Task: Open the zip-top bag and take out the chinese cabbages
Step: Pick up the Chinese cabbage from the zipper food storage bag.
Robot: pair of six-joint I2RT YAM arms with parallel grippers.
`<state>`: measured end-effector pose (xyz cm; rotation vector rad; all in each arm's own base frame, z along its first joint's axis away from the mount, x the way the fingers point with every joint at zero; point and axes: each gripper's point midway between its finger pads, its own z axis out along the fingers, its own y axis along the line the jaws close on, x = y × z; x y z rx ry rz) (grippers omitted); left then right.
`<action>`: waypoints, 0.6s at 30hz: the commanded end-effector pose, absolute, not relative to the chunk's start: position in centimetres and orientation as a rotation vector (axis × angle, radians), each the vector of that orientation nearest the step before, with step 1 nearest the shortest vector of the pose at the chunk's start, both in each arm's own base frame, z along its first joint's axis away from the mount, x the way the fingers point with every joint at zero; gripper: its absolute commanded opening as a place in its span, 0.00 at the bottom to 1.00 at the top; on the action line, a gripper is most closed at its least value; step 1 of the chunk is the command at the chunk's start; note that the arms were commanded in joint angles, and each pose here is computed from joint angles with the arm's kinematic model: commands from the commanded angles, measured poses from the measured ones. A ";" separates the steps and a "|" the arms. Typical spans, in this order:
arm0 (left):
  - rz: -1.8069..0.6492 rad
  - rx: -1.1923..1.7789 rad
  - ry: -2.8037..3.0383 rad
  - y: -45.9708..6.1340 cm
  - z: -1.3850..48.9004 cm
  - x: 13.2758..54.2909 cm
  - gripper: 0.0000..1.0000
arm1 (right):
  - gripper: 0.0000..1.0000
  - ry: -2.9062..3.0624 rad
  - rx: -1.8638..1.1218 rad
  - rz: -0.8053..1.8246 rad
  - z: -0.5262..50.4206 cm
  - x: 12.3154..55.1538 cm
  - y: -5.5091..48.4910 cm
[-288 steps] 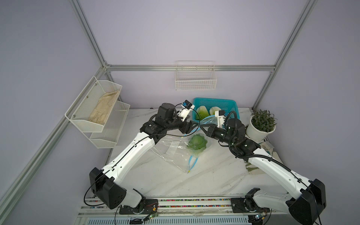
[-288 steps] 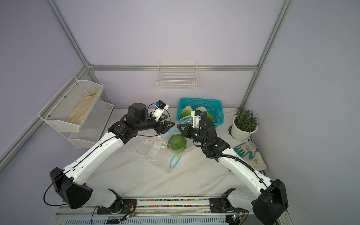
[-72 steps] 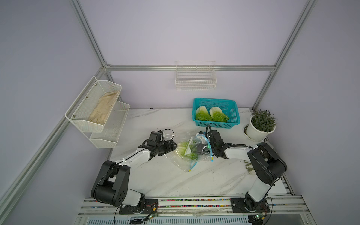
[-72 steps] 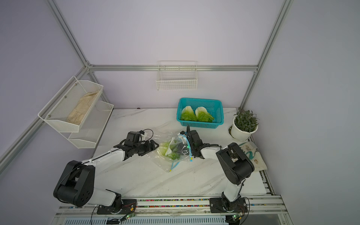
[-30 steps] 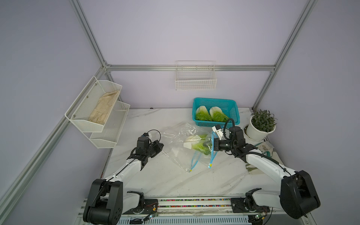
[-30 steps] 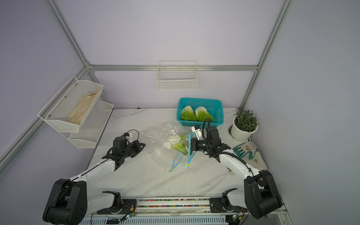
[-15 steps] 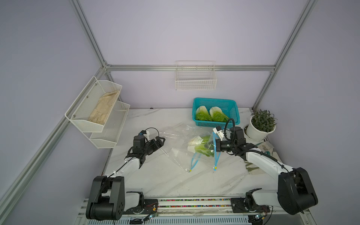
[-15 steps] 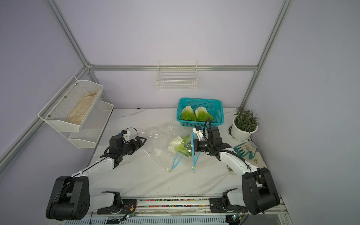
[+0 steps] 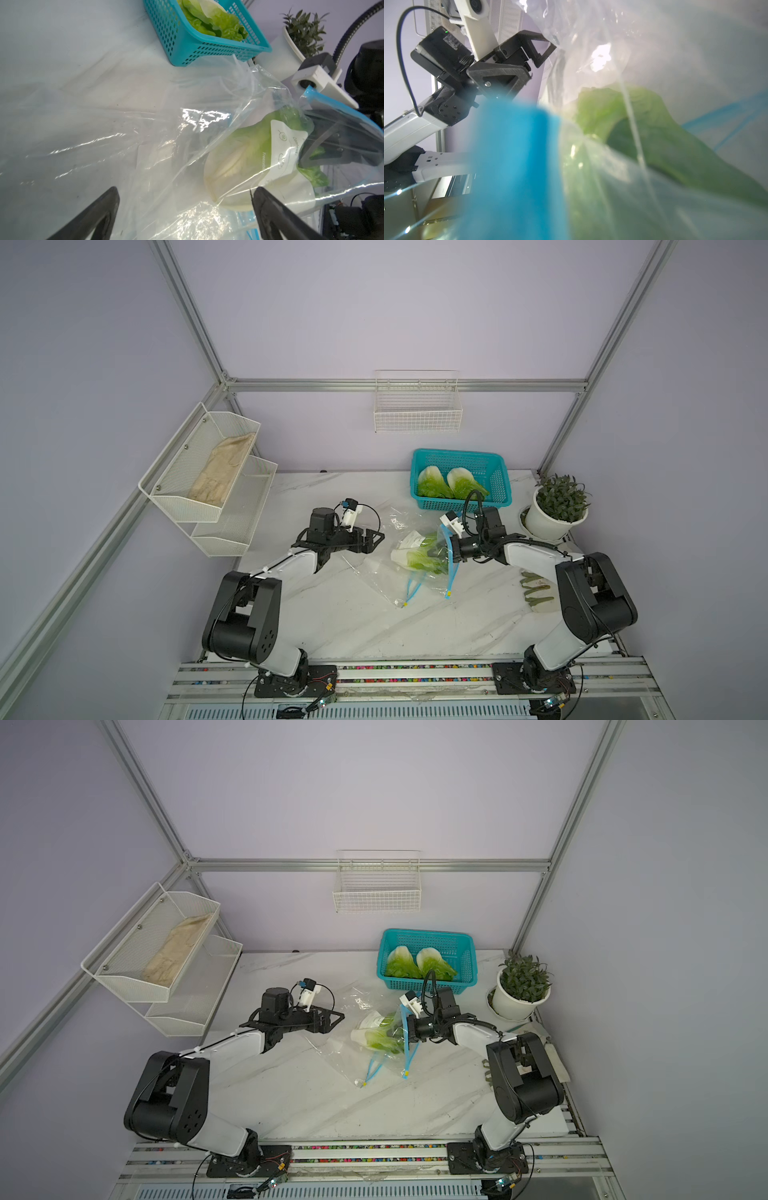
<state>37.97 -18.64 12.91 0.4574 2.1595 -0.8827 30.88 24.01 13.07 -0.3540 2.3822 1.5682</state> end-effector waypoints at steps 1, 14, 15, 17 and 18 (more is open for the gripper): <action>-0.820 0.634 2.060 -19.6 14.6 40.8 1.00 | 0.00 2.317 -0.463 1.622 14.5 30.2 24.7; -1.031 0.587 2.112 -21.9 13.9 43.3 0.00 | 0.00 2.329 -0.447 1.582 14.6 30.3 24.4; -1.033 0.577 2.111 -21.9 14.0 43.2 0.00 | 0.00 2.332 -0.434 1.565 14.6 30.5 24.3; -1.038 0.540 2.108 -21.7 14.3 43.2 0.00 | 0.00 2.330 -0.407 1.529 14.9 30.8 24.1; -1.017 0.503 2.114 -21.2 14.3 43.3 0.00 | 0.00 2.329 -0.394 1.510 15.1 31.1 24.0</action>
